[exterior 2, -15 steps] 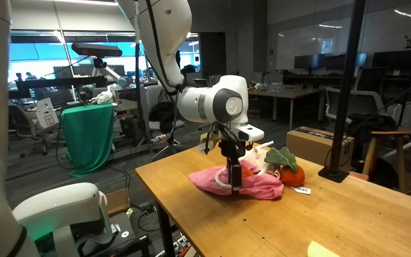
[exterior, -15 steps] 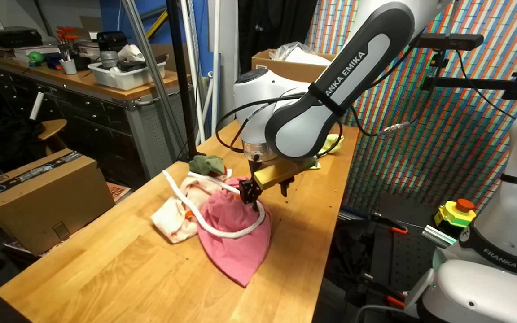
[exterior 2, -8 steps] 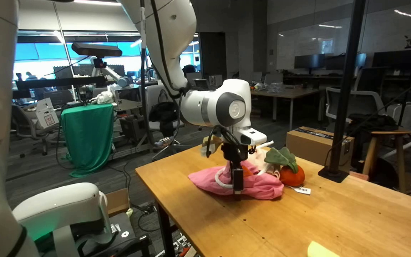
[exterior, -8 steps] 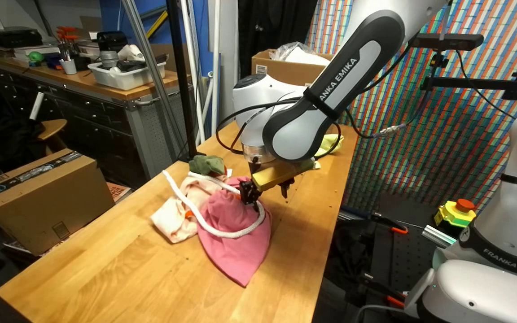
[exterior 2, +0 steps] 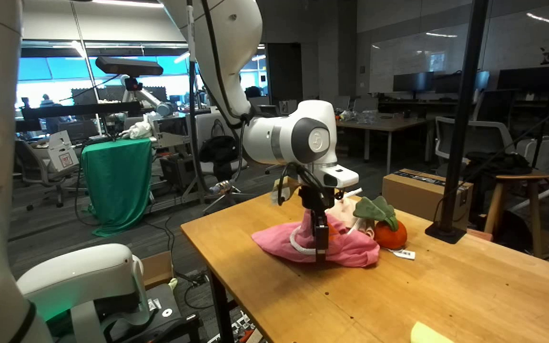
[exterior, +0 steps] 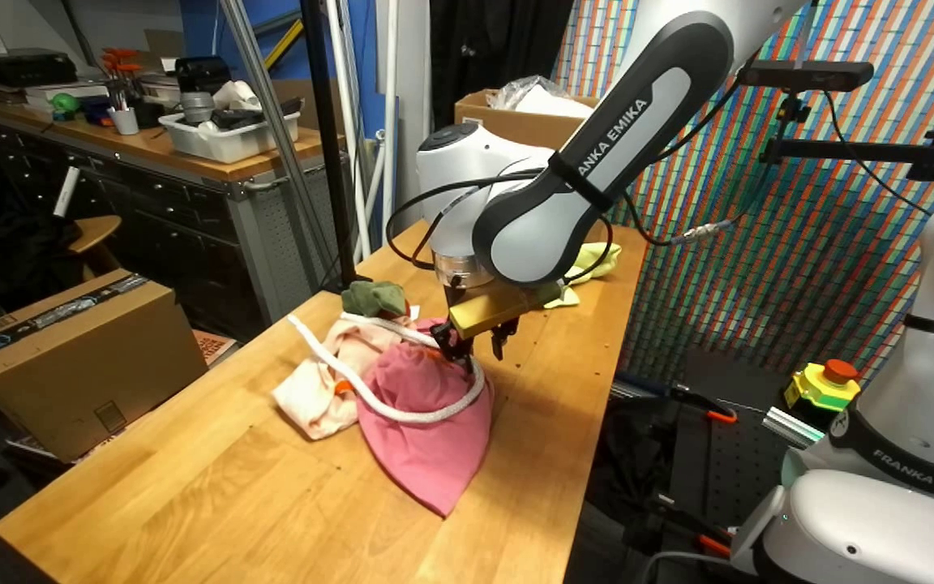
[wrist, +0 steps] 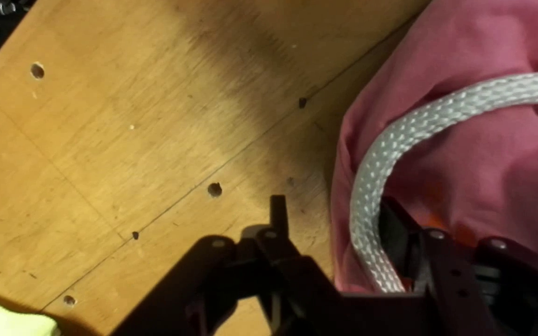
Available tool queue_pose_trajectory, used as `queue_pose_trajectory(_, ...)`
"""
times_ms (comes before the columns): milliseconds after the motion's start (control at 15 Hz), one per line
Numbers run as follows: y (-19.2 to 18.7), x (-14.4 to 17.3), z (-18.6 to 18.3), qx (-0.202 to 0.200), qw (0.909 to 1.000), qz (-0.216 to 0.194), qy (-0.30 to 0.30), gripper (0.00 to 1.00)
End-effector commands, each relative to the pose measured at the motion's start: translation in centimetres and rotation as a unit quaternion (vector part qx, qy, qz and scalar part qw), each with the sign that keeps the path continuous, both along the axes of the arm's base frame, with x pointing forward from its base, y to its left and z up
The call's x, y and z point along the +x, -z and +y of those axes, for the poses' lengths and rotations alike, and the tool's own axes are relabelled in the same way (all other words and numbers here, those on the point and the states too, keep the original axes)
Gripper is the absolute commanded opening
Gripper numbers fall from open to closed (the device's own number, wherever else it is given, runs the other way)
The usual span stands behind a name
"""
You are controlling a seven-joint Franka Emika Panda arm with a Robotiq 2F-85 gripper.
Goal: Separate the things on the heap
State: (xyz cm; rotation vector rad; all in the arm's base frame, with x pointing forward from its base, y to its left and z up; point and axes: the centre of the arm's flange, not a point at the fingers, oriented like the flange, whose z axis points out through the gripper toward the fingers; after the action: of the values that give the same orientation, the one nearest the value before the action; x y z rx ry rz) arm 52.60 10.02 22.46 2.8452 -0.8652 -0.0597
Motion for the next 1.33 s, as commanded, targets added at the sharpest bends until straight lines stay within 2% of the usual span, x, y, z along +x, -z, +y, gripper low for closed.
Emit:
queue_pose_trajectory(0,-1.5,0.2,0.3,-0.014,0.9997,-0.019,0.003,0.22)
queue_pose_trajectory(133,-1.7,0.4,0.3,-0.016,0.9996,-0.021,0.002,0.1)
queue_pose_trajectory(333,-1.8,0.5,0.3,-0.019,0.9996,-0.023,0.002,0.05)
queue_pose_trajectory(400,-1.9,0.6,0.3,-0.019,0.9995,-0.023,0.002,0.09)
queue_pose_trajectory(800,-3.0,0.6,-0.2,-0.022,0.9991,-0.036,0.011,0.09)
queue_pose_trajectory(1267,-10.4,-0.3,-3.6,-0.042,0.99,-0.119,0.064,0.09)
